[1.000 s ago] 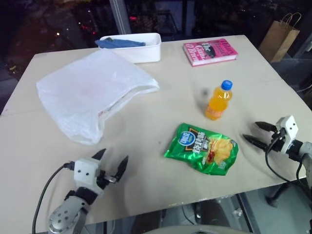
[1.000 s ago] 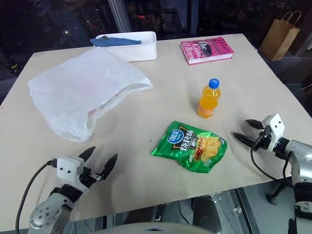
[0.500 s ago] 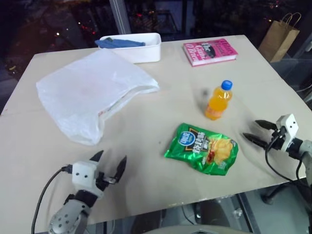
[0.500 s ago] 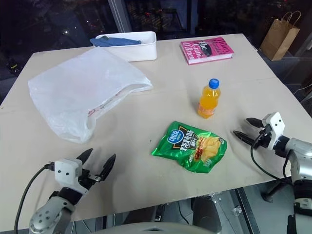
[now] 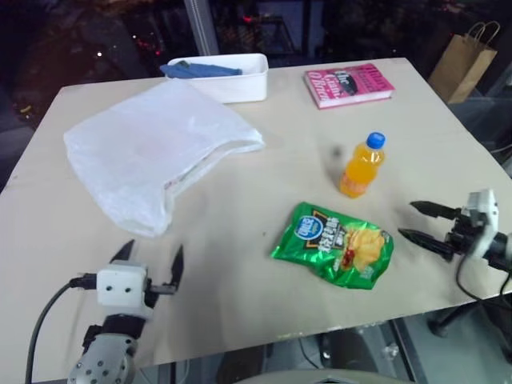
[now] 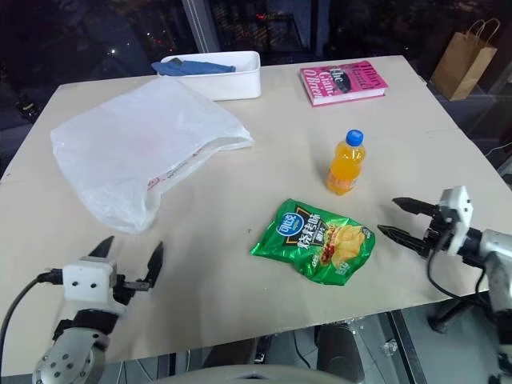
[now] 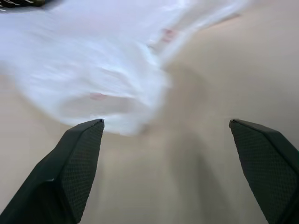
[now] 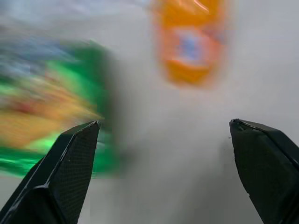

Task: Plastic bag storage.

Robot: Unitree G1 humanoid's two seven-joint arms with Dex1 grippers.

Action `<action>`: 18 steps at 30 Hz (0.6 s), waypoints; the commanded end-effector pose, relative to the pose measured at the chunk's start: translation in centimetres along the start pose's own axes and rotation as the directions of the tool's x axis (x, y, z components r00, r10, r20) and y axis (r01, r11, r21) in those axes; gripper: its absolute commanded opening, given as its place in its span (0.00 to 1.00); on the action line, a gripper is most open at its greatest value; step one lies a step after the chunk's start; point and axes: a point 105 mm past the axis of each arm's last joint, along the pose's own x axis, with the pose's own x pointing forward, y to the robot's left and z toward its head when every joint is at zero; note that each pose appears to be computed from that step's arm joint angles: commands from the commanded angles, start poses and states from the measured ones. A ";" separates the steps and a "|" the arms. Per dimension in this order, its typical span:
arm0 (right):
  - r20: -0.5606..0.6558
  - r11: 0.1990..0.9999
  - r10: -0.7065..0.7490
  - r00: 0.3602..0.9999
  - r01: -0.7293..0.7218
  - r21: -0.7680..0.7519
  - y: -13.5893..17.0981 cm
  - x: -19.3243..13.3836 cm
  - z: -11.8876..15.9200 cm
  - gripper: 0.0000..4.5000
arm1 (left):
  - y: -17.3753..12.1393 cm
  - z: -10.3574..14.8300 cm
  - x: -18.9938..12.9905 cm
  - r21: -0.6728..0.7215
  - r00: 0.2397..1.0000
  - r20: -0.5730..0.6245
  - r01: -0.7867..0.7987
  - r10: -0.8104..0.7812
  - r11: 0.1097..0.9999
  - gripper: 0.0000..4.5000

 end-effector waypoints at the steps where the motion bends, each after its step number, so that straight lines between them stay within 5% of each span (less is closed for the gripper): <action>1: 0.161 0.994 0.110 0.981 -0.112 0.006 2.3 -0.1 4.5 1.00 | 1.4 1.0 0.3 0.047 0.995 0.035 -0.098 0.096 0.994 0.99; 18: 0.187 0.993 0.113 0.976 -0.109 -0.031 2.6 -0.3 5.2 1.00 | 1.6 0.2 4.7 0.018 0.984 0.000 -0.177 0.177 0.984 0.99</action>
